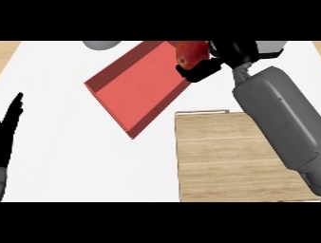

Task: Pick the pear from the tray and place it in the cardboard box

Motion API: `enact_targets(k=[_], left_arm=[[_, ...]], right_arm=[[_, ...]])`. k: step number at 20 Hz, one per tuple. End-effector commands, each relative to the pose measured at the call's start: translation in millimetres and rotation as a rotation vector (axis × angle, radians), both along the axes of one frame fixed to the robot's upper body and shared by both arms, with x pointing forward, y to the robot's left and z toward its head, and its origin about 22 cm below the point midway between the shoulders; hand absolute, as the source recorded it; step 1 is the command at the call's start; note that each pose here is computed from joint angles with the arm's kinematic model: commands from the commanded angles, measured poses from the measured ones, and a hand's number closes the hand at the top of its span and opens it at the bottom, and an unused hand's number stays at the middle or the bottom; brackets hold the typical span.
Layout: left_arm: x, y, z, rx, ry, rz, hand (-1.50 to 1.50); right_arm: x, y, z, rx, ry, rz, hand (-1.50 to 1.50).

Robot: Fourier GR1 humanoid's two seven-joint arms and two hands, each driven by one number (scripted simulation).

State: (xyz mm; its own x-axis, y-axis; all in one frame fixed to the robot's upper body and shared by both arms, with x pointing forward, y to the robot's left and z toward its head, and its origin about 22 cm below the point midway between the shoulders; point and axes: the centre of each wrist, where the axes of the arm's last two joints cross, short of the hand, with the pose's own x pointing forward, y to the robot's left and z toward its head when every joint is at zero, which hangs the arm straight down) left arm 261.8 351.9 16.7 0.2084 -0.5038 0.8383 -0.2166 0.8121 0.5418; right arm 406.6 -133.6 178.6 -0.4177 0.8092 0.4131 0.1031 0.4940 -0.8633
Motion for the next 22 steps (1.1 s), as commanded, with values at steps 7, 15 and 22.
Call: enact_targets(k=[7,15,22], left_arm=[[13.4,-1.0,5.9,-0.012,-0.013,-0.024,0.0],[24.6,-17.6,7.6,-0.009,-0.028,-0.036,0.0],[28.4,-18.4,18.0,0.005,-0.045,-0.092,0.0]], right_arm=[[37.8,66.5,29.4,0.151,0.154,-0.011,1.5],[47.3,95.2,10.9,0.157,0.159,-0.044,1.5],[53.9,83.9,-8.5,0.124,0.192,-0.174,1.5]])
